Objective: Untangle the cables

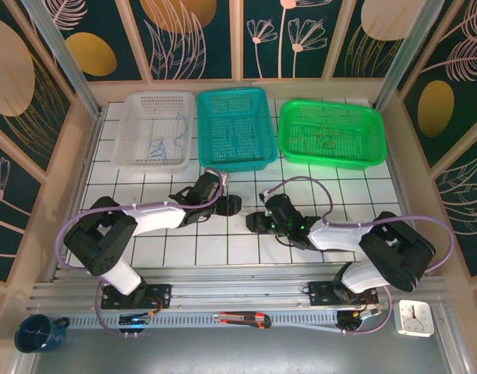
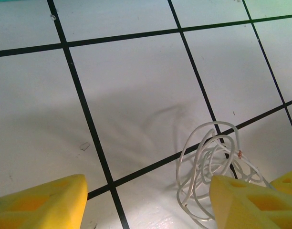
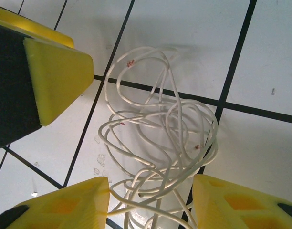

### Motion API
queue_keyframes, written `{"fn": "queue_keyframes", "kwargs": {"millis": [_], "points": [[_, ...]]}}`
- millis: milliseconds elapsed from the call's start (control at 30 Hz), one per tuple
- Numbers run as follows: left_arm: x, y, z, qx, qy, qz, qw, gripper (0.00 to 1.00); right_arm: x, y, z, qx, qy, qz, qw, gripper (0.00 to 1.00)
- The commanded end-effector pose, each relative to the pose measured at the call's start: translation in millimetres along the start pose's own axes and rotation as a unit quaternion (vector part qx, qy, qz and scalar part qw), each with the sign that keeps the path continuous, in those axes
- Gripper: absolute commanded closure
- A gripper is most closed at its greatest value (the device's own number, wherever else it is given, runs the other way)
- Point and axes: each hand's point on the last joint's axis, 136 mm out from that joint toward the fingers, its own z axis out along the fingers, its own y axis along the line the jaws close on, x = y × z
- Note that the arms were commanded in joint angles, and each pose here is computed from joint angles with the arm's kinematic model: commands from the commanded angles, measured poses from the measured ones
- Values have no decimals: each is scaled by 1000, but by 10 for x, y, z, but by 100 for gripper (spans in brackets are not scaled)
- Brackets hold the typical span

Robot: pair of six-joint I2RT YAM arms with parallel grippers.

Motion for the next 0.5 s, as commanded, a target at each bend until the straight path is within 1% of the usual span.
{"fn": "queue_keyframes", "kwargs": {"millis": [0, 167, 400, 467], "points": [[-45, -68, 48, 13, 3, -1, 1000, 35, -69, -46, -32, 7, -21, 4, 1000, 51], [-20, -62, 116, 15, 9, -1, 1000, 41, -74, -44, -35, 6, -23, 6, 1000, 51], [-31, -87, 179, 21, 11, -2, 1000, 42, -71, -49, -35, 6, -24, 6, 1000, 51], [-40, -100, 189, 24, 10, -2, 1000, 45, -75, -47, -34, 5, -25, 7, 1000, 52]]}}
